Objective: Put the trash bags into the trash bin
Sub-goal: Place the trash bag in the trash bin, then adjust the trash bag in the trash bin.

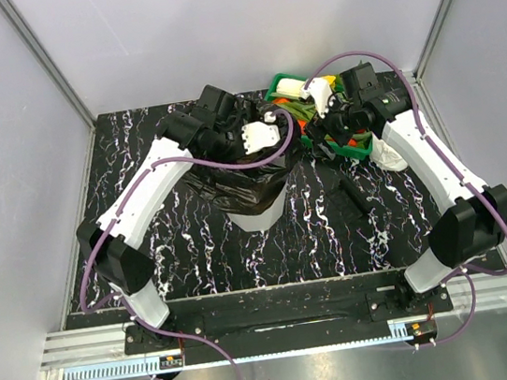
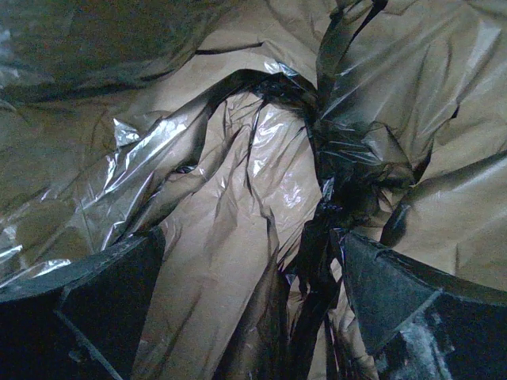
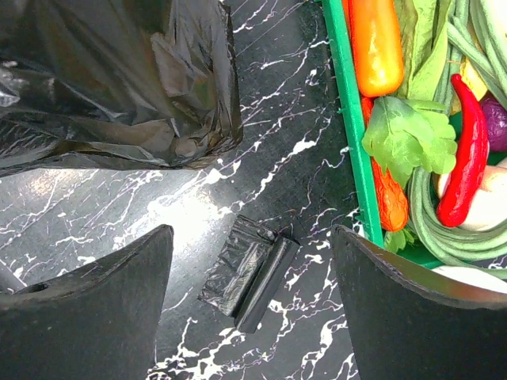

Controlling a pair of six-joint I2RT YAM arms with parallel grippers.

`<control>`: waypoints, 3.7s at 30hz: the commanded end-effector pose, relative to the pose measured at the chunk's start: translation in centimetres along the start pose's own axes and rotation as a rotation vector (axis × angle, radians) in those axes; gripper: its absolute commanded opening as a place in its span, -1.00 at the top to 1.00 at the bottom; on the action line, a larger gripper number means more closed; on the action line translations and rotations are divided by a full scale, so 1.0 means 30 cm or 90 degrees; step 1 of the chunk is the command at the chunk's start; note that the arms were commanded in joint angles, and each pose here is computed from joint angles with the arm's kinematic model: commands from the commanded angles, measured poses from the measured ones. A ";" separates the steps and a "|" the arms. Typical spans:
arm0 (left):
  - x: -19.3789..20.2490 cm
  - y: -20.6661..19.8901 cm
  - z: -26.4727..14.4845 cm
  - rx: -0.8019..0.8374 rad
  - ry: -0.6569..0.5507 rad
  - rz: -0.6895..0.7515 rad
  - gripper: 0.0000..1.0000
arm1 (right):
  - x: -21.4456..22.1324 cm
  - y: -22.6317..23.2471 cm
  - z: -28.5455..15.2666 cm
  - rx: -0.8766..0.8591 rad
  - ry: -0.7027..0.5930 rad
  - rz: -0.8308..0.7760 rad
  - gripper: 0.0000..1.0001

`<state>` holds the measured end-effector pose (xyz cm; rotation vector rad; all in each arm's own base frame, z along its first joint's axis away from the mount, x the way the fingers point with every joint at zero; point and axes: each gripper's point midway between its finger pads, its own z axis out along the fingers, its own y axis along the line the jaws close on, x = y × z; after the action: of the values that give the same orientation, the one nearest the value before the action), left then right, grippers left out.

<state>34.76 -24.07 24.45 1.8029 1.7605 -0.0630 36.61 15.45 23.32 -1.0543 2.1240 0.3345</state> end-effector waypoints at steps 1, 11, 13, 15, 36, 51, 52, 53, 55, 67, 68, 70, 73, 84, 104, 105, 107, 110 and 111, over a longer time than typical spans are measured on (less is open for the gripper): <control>-0.024 0.080 -0.052 -0.075 -0.004 -0.028 -0.98 | -0.088 0.016 -0.060 -0.004 -0.067 -0.034 -0.71; -0.100 0.147 -0.145 -0.154 -0.072 -0.076 -0.98 | -0.060 0.024 -0.056 -0.006 -0.057 -0.037 -0.71; -0.108 0.152 -0.173 -0.165 -0.081 -0.078 -0.98 | -0.059 0.023 -0.054 -0.006 -0.056 -0.037 -0.71; -0.114 0.157 -0.207 -0.181 -0.090 -0.077 -0.98 | -0.059 0.022 -0.052 -0.006 -0.055 -0.036 -0.71; -0.123 0.165 -0.597 -0.356 -0.220 -0.169 -0.98 | -0.313 0.101 -0.306 -0.027 -0.211 -0.047 -0.71; 0.131 -0.014 -0.541 -0.274 -0.200 -0.309 -0.98 | -0.310 0.352 -0.289 -0.250 -0.252 -0.049 -0.74; 0.138 -0.018 -0.534 -0.271 -0.197 -0.313 -0.98 | -0.292 0.356 -0.278 -0.251 -0.244 -0.051 -0.72; 0.142 -0.025 -0.529 -0.268 -0.198 -0.315 -0.98 | -0.275 0.361 -0.268 -0.254 -0.236 -0.053 -0.72; 0.140 -0.038 -0.516 -0.256 -0.204 -0.317 -0.98 | -0.232 0.373 -0.244 -0.263 -0.218 -0.055 -0.71; 0.176 -0.085 -0.404 -0.212 -0.206 -0.325 -0.98 | -0.129 0.360 -0.075 -0.258 -0.200 -0.060 -0.54; 0.174 -0.086 -0.401 -0.210 -0.208 -0.323 -0.98 | -0.134 0.355 -0.067 -0.255 -0.204 -0.064 -0.52; 0.175 -0.087 -0.399 -0.210 -0.207 -0.319 -0.98 | -0.138 0.349 -0.053 -0.252 -0.206 -0.069 -0.51; 0.176 -0.085 -0.390 -0.207 -0.206 -0.316 -0.98 | -0.147 0.337 -0.028 -0.248 -0.205 -0.077 -0.50; 0.208 -0.129 -0.320 -0.177 -0.194 -0.310 -0.98 | -0.145 0.330 0.068 -0.260 -0.200 -0.077 0.02; 0.231 -0.235 -0.211 -0.098 -0.202 -0.291 -0.98 | 0.005 0.305 0.131 -0.197 -0.131 -0.064 1.00; 0.233 -0.236 -0.205 -0.097 -0.203 -0.289 -0.98 | 0.009 0.301 0.136 -0.192 -0.129 -0.063 1.00; 0.247 -0.251 -0.182 -0.091 -0.198 -0.289 -0.98 | 0.021 0.288 0.145 -0.177 -0.122 -0.062 1.00; 0.266 -0.260 -0.157 -0.092 -0.191 -0.288 -0.98 | 0.030 0.284 0.150 -0.171 -0.119 -0.061 1.00; 0.271 -0.264 -0.149 -0.092 -0.190 -0.287 -0.98 | 0.031 0.284 0.149 -0.170 -0.118 -0.061 1.00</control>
<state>26.22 -14.85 20.74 1.1907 1.9522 -0.3577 31.24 22.52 17.31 -1.2244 1.9582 0.7277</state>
